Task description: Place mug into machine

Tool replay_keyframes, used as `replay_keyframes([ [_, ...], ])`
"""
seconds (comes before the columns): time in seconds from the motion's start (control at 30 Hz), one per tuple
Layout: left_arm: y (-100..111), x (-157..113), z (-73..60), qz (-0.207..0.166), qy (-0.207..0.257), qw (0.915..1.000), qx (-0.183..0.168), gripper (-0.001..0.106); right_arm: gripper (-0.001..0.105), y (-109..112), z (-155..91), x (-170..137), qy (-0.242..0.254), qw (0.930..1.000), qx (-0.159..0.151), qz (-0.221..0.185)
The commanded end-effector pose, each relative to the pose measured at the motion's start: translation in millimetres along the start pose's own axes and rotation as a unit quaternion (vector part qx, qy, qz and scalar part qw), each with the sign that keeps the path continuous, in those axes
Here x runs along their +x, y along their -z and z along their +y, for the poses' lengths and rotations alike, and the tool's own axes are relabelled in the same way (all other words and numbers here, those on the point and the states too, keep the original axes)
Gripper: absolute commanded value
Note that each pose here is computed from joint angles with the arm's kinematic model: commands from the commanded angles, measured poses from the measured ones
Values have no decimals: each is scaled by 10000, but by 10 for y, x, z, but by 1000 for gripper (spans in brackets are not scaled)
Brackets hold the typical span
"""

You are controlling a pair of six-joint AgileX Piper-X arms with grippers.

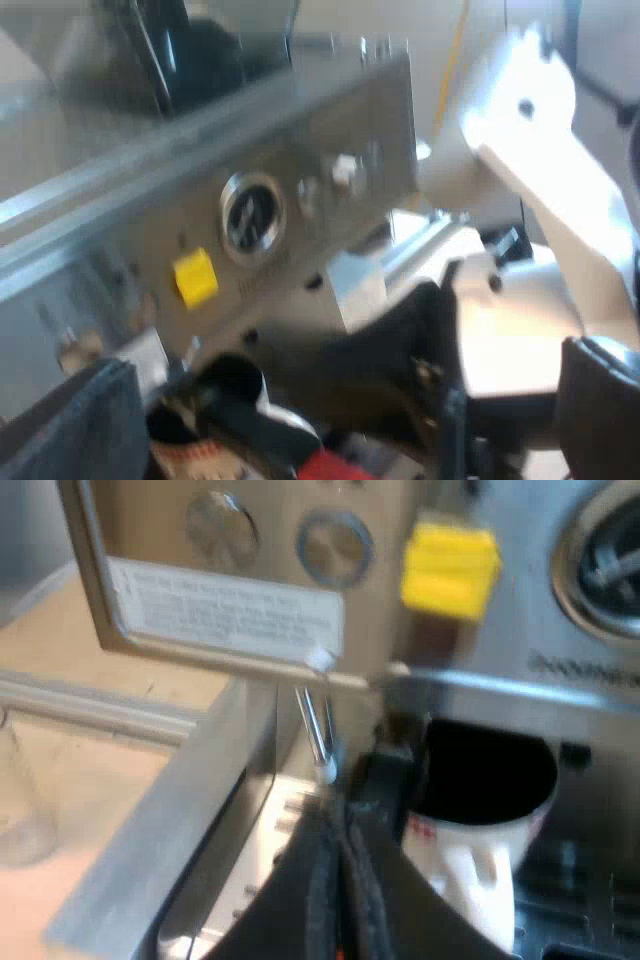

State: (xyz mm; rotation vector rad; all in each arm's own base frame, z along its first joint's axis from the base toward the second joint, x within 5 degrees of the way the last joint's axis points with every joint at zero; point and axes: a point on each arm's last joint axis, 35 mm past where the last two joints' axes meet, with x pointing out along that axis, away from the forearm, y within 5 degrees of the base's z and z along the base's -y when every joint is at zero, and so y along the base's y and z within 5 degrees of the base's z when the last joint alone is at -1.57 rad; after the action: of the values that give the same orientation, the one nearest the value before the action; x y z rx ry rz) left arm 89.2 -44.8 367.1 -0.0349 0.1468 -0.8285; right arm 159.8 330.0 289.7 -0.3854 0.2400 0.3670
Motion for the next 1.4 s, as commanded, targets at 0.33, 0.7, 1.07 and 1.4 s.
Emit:
replay_keyframes([
  [0.33,-145,-4,11,-123,-229,9996,-54,83,60,-397,-558,-507,-1074,9933,155,-403],
  [0.7,-619,47,353,-240,-1345,9904,-227,83,60,-525,-1956,-672,-570,9959,690,121],
  [1.07,-761,-111,414,-395,-1954,9791,412,83,60,-248,-3150,-1330,1594,9801,1045,549],
  [1.4,-707,-214,290,-273,-1951,9800,-280,83,60,-91,-3255,-2124,2746,9557,898,559],
])
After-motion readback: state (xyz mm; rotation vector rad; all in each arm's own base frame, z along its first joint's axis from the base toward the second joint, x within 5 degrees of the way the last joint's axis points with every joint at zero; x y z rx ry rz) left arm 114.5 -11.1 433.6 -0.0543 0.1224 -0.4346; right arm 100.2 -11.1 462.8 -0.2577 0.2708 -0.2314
